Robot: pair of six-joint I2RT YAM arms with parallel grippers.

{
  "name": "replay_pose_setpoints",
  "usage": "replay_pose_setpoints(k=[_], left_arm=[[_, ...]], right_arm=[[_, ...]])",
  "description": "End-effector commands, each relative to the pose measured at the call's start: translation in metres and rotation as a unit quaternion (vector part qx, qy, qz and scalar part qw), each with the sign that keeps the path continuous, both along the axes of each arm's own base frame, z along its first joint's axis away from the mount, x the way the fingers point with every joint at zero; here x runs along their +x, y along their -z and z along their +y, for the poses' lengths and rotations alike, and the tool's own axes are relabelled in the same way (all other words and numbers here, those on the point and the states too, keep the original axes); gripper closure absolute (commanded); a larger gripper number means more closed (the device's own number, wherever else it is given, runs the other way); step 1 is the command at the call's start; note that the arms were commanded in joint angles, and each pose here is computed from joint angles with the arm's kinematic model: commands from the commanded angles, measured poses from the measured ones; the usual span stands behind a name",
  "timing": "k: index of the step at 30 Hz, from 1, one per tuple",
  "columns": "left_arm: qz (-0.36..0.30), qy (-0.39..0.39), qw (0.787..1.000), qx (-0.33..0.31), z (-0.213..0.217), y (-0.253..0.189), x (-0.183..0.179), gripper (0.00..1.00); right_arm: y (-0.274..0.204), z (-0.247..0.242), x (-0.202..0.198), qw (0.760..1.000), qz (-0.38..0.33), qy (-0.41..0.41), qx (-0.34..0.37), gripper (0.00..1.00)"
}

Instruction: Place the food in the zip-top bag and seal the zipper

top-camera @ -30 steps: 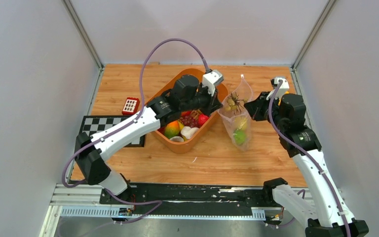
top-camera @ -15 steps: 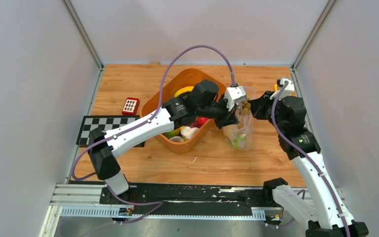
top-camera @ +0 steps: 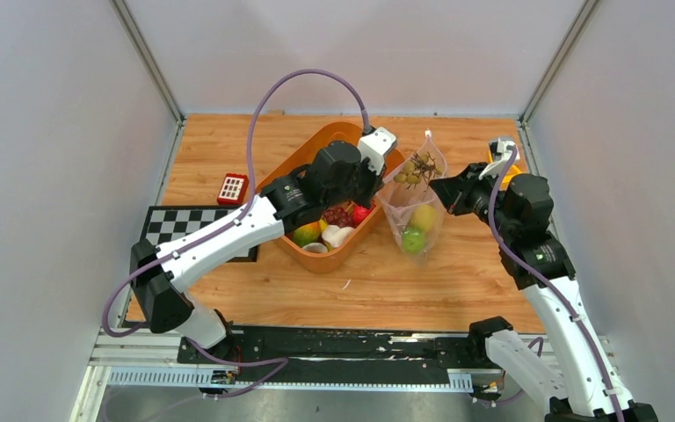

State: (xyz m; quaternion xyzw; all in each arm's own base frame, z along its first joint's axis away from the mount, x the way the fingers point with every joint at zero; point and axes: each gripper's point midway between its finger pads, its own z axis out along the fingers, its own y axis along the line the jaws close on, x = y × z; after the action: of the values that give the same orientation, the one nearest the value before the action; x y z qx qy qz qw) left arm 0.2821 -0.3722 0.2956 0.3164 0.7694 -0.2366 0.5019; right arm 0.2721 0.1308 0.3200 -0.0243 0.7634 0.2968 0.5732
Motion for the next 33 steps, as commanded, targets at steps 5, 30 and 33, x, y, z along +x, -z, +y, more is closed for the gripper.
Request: replay_pose_setpoints(k=[5,30,33], left_arm=[[0.009,0.200,0.979,-0.036,-0.063,-0.019,-0.059,1.00],[-0.047,0.030,0.993,-0.104,0.012,-0.057,-0.018,1.00],[-0.032,-0.002,0.996,-0.088,0.015,-0.043,-0.008,1.00]], right_arm=[[-0.046,0.025,-0.012,0.994,-0.050,-0.073,0.062,1.00],[0.065,-0.016,0.028,0.990,0.106,0.056,-0.067,1.00],[0.046,0.001,0.021,0.996,0.079,0.011,-0.031,1.00]])
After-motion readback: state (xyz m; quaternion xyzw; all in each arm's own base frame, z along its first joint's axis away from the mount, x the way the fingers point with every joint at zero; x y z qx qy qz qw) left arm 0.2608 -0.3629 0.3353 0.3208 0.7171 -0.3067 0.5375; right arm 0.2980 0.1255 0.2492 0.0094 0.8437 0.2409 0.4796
